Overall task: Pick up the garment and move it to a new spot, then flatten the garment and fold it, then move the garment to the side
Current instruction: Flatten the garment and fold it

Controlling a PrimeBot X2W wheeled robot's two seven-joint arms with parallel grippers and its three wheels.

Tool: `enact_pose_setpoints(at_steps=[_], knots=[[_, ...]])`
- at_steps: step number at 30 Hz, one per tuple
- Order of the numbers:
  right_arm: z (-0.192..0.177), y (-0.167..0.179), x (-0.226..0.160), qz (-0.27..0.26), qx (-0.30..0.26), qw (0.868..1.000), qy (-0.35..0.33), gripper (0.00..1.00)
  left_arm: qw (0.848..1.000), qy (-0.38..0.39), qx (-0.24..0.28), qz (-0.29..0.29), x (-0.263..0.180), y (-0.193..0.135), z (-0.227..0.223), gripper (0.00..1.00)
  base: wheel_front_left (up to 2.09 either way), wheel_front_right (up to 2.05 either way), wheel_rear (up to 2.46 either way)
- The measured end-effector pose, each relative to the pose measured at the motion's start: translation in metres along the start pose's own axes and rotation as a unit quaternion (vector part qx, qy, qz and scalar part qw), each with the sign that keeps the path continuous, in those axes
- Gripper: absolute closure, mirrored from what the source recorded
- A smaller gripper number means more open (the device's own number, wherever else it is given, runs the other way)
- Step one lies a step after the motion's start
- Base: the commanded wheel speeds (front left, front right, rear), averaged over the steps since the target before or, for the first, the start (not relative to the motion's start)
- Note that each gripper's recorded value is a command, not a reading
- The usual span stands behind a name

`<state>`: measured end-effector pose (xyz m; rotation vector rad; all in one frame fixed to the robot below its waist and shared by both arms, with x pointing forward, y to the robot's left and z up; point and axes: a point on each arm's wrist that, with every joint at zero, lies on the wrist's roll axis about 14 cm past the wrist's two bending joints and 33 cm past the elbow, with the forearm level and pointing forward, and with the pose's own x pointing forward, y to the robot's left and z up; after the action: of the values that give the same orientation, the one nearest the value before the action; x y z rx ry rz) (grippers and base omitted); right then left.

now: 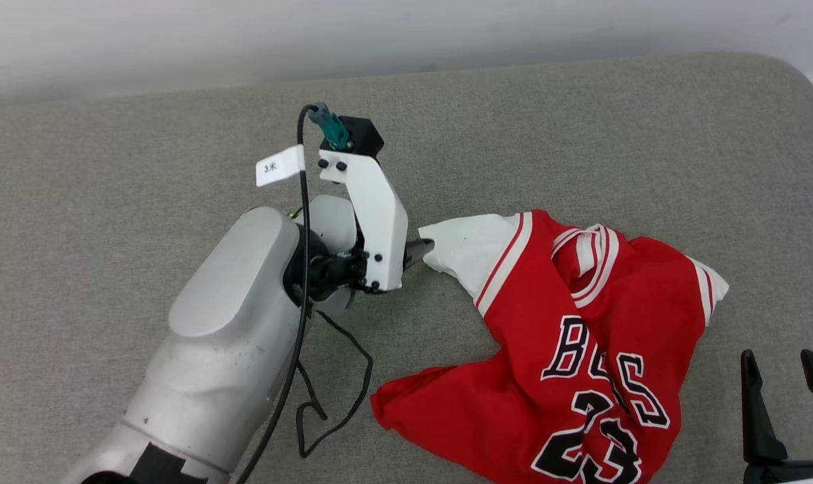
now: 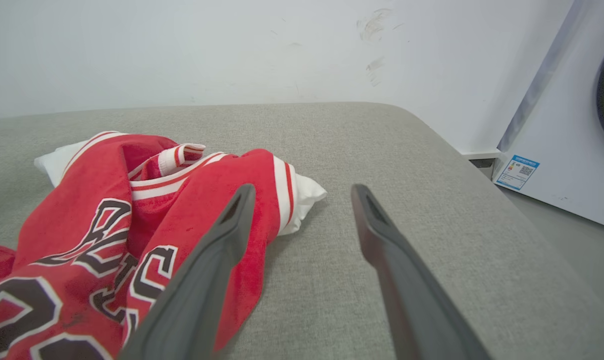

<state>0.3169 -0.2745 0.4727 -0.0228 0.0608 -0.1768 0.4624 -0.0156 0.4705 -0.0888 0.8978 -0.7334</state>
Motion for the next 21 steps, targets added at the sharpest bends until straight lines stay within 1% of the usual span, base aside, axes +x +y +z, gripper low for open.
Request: enact_pose_setpoints(at_steps=[4, 7, 8, 11, 16, 18, 19, 20, 21], knots=[[0.000, 0.000, 0.007, -0.002, -0.002, 1.000, -0.001, 0.00, 0.999, 0.000, -0.042, 0.007, 0.020, 0.005, 0.010, 0.00, 0.00, 0.00, 0.00], [-0.003, -0.001, 0.009, -0.007, -0.002, 1.000, 0.006, 0.00, 0.996, 0.003, -0.088, -0.014, 0.036, 0.001, 0.012, 0.00, 0.00, 0.00, 0.00], [-0.004, -0.002, 0.010, -0.009, -0.002, 1.000, 0.008, 0.00, 0.995, 0.009, -0.095, -0.017, 0.041, 0.001, 0.011, 0.00, 0.00, 0.00, 0.00], [-0.009, -0.005, 0.010, -0.016, -0.003, 1.000, 0.015, 0.00, 0.993, 0.029, -0.108, -0.026, 0.054, 0.001, 0.003, 0.00, 0.00, 0.00, 0.00], [-0.011, -0.006, 0.014, -0.022, -0.002, 1.000, 0.018, 0.00, 0.994, 0.070, -0.087, -0.015, 0.073, 0.004, -0.021, 0.00, 0.00, 0.00, 0.00], [-0.010, -0.004, 0.017, -0.023, 0.000, 1.000, 0.016, 0.00, 0.992, 0.088, -0.083, -0.020, 0.078, 0.004, -0.032, 0.00, 0.00, 0.00, 0.00], [-0.009, -0.003, 0.018, -0.022, 0.001, 1.000, 0.014, 0.00, 0.991, 0.092, -0.090, -0.023, 0.080, 0.004, -0.035, 0.15, 0.00, 0.00, 0.00], [-0.009, -0.002, 0.019, -0.022, 0.002, 1.000, 0.013, 0.00, 0.991, 0.093, -0.090, -0.027, 0.081, 0.004, -0.037, 0.79, 0.00, 0.00, 0.00], [-0.010, -0.002, 0.020, -0.022, 0.003, 1.000, 0.014, 0.00, 0.991, 0.092, -0.089, -0.028, 0.083, 0.004, -0.038, 1.00, 0.00, 0.00, 0.00]])
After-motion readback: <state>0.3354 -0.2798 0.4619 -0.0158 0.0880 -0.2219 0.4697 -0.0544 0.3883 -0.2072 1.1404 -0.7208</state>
